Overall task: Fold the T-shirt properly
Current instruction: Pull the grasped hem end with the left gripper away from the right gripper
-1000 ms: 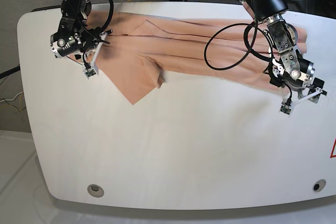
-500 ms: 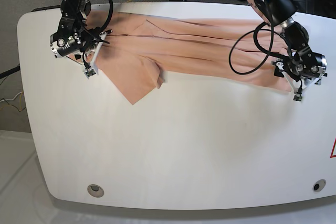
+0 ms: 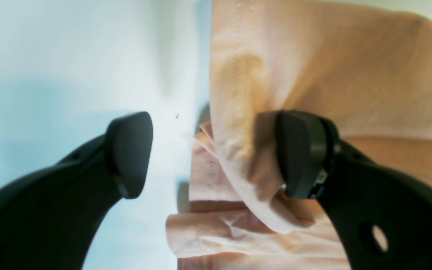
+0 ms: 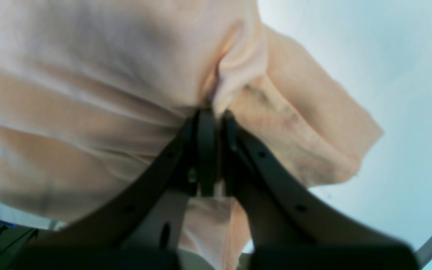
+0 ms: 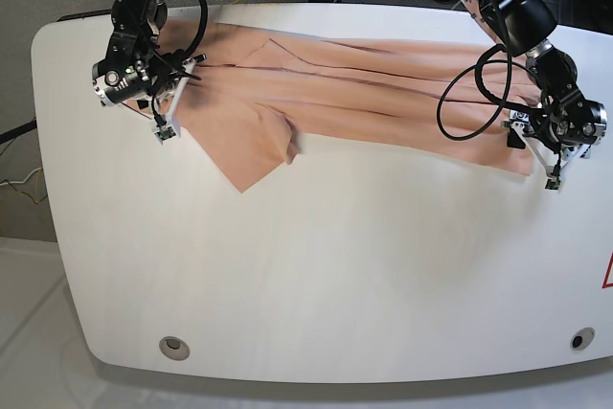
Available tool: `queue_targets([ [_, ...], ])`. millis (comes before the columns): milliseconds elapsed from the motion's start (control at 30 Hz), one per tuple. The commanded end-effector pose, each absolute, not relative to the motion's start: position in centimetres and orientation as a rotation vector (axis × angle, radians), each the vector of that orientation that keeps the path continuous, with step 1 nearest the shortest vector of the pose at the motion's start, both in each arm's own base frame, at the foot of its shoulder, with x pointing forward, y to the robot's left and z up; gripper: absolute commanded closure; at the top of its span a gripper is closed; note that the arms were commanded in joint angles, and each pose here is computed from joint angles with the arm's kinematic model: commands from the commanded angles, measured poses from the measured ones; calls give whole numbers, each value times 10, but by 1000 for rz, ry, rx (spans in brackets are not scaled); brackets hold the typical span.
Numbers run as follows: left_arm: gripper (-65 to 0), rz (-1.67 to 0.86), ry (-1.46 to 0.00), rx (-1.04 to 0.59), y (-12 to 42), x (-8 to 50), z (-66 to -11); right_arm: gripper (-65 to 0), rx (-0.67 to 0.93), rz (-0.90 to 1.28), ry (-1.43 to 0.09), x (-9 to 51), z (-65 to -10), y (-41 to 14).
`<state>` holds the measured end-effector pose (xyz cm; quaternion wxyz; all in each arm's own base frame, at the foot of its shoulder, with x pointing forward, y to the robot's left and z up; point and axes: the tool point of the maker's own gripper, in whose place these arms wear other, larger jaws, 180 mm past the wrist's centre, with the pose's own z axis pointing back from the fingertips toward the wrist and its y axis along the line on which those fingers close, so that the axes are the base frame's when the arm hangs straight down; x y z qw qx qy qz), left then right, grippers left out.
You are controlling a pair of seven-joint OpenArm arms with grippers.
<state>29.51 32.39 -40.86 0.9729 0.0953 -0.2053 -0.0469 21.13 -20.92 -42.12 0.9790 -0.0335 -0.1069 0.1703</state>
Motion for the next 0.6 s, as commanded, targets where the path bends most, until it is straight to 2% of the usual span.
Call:
queue_targets([
  [0,-485,-91,-435,221,331,305,-396,-11,-91,343,-217,214,-417,-216],
  [567,-485,-66,-440,261,347,329,-362,-11,-91,343,-217,214,-417,-216],
])
